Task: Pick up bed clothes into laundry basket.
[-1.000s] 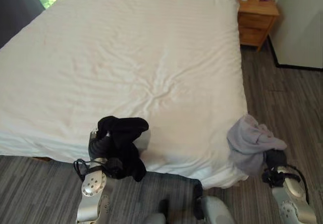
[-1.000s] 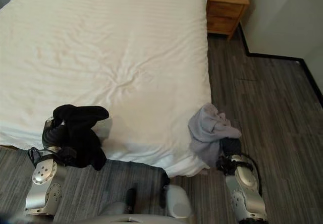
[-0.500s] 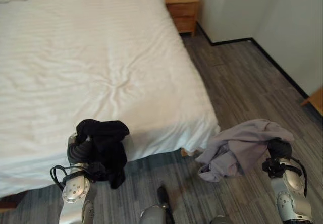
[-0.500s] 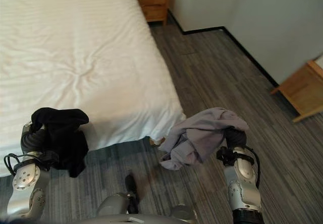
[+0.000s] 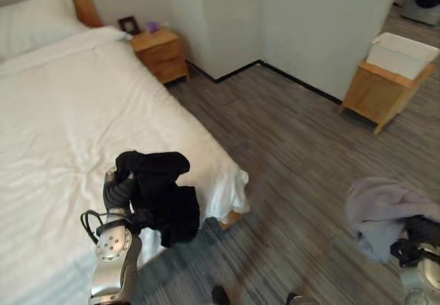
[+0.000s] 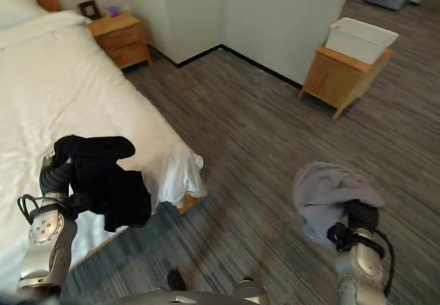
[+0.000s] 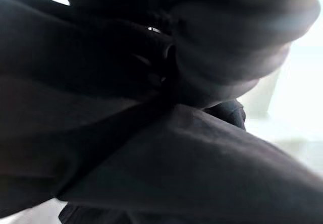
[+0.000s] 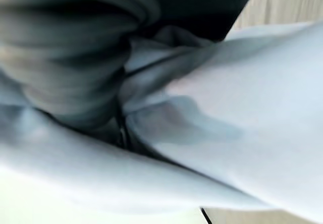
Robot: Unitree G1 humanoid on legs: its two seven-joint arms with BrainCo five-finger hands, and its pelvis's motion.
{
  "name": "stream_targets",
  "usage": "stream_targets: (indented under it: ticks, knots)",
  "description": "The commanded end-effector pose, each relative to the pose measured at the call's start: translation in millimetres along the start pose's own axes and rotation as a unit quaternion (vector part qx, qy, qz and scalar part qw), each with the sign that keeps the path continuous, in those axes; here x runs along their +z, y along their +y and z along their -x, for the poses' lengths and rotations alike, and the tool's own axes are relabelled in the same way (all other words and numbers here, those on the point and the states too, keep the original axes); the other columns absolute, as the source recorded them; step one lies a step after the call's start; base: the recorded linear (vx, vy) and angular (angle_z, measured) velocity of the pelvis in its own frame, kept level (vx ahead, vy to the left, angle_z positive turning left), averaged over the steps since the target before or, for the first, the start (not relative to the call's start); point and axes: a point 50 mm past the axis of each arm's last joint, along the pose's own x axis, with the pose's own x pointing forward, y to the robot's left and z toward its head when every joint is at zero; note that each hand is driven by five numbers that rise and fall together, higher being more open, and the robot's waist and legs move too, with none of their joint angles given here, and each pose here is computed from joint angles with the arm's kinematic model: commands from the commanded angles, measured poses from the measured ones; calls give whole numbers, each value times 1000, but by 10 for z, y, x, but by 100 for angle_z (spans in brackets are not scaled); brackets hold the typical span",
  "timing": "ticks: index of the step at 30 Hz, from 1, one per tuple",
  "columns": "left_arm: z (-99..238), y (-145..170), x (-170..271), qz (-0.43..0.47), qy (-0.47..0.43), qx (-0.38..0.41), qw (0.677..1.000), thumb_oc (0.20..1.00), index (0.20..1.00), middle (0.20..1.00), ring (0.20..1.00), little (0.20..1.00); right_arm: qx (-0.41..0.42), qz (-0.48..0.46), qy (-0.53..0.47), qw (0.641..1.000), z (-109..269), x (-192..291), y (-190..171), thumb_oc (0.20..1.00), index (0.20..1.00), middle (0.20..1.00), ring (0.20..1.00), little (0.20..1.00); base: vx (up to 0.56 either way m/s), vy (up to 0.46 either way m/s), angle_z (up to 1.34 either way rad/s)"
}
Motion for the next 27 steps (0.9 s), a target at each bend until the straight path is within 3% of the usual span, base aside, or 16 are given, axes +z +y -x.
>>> stream_targets:
  ticks: [1,4,10,17,27]
  knots:
    - [-152,34,422,-29,-118,7,993,200,200,200,200,200,29,-12,-148,988,-158,508,243,200,200,200,200,200,118,23,-188]
    - [-135,55,426,-18,-125,25,992,200,200,200,200,200,31,-4,-144,989,-168,476,258,200,200,200,200,200,185,40,-301]
    - [-131,49,401,-8,-122,26,992,200,200,200,200,200,52,0,-140,989,-149,468,320,200,200,200,200,200,151,133,-79]
    - [-29,304,391,-34,-113,66,991,200,200,200,200,200,99,1,-125,987,-191,392,612,200,200,200,200,200,69,115,-78]
    - [134,474,260,-25,-79,106,991,200,200,200,200,200,77,-1,-123,989,-209,421,472,200,200,200,200,200,76,-6,10]
